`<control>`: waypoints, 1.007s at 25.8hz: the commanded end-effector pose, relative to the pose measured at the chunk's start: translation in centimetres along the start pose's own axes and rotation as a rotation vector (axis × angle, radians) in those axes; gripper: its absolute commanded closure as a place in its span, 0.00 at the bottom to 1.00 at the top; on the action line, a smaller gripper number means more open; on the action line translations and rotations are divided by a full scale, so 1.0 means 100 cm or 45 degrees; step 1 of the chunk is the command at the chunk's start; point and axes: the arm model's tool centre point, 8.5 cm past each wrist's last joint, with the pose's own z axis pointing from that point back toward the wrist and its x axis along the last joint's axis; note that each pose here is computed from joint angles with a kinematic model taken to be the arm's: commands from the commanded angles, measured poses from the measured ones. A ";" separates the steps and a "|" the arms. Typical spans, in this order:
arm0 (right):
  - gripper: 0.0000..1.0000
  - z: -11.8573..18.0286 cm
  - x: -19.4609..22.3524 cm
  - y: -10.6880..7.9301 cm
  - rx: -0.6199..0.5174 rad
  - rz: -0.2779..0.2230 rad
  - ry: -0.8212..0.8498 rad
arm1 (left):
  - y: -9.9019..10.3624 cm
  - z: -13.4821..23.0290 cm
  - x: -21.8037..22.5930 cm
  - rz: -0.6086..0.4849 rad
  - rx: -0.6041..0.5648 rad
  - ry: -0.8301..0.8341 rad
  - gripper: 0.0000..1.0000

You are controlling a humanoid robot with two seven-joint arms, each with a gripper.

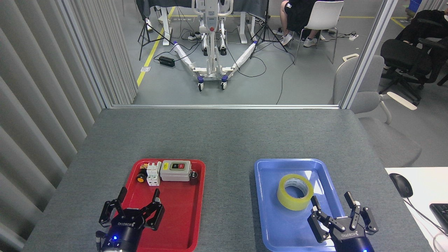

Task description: Place and move tape with both arms

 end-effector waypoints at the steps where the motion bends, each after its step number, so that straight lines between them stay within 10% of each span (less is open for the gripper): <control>1: 0.01 0.004 0.009 0.005 0.005 -0.043 0.021 | 0.000 -0.001 0.000 0.002 -0.003 0.001 0.00; 26: 0.01 -0.002 -0.013 0.020 0.041 -0.087 0.137 | -0.016 -0.021 -0.013 0.048 -0.054 0.029 0.00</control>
